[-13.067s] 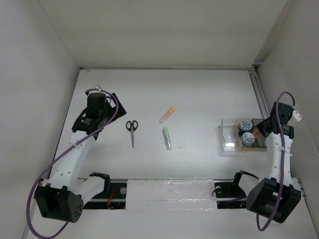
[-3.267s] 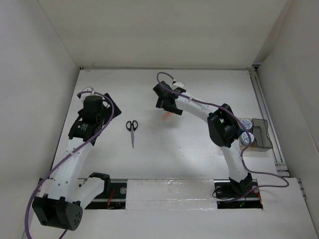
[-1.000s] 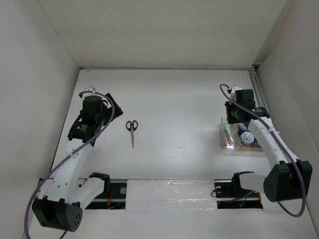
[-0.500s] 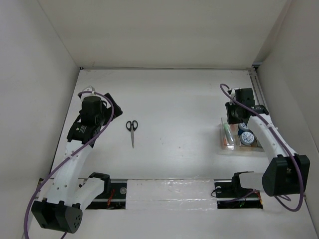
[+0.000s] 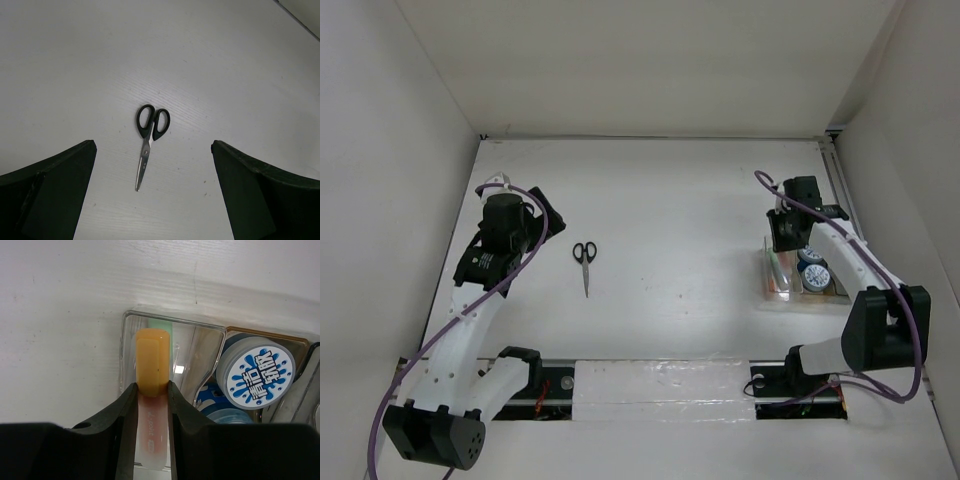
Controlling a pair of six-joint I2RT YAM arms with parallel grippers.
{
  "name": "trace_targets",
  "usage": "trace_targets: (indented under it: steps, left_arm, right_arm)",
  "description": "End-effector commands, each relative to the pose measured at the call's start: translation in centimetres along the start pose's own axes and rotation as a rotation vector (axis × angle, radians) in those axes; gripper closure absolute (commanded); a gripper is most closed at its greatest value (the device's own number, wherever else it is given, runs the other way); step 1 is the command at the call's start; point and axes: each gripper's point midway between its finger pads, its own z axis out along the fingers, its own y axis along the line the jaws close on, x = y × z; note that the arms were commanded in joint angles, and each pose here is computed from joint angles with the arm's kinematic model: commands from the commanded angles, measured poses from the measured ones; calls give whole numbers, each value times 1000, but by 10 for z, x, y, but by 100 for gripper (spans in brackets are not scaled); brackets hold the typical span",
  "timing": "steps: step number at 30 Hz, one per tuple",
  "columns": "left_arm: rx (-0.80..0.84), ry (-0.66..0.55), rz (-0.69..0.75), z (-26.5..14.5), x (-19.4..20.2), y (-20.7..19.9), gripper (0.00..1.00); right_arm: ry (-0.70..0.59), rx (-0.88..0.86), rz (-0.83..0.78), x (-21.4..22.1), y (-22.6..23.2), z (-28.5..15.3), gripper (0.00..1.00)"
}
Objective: Sort the stationery into containers
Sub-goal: Place the stationery in the storage box, then pick up the scissors from the center of the board.
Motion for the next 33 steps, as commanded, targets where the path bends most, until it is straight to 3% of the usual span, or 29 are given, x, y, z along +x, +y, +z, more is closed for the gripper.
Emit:
trace_targets:
  steps: [1, 7, 10, 11, 12, 23, 27, 31, 33]
  left_arm:
    - [13, -37, 4, -4, -9, -2, 0]
    - [11, -49, 2, -6, -11, -1, 0]
    - [11, -49, 2, -6, -11, -1, 0]
    - [11, -49, 2, -6, -11, -1, 0]
    - [11, -49, 2, -6, -11, -1, 0]
    - [-15, -45, 6, -4, -10, 3, 0]
    - [-41, -27, -7, 4, -6, 6, 0]
    - [-87, -9, -12, 11, -1, 13, 0]
    - [-127, -16, -16, 13, -2, 20, 0]
  right_arm:
    - [-42, -17, 15, -17, 2, -5, 96]
    - [-4, -29, 11, -13, 4, 3, 81]
    - [-4, -29, 11, -13, 4, 3, 66]
    - [-15, -29, 12, -15, 4, 0, 43]
    - [-15, -29, 12, -15, 4, 0, 0]
    - [-151, 94, 52, -40, -11, -48, 0]
    - [-222, 49, 59, -72, 17, -87, 0]
    - [-329, 156, 207, -106, 27, -130, 0]
    - [-345, 168, 240, -110, 31, -132, 0]
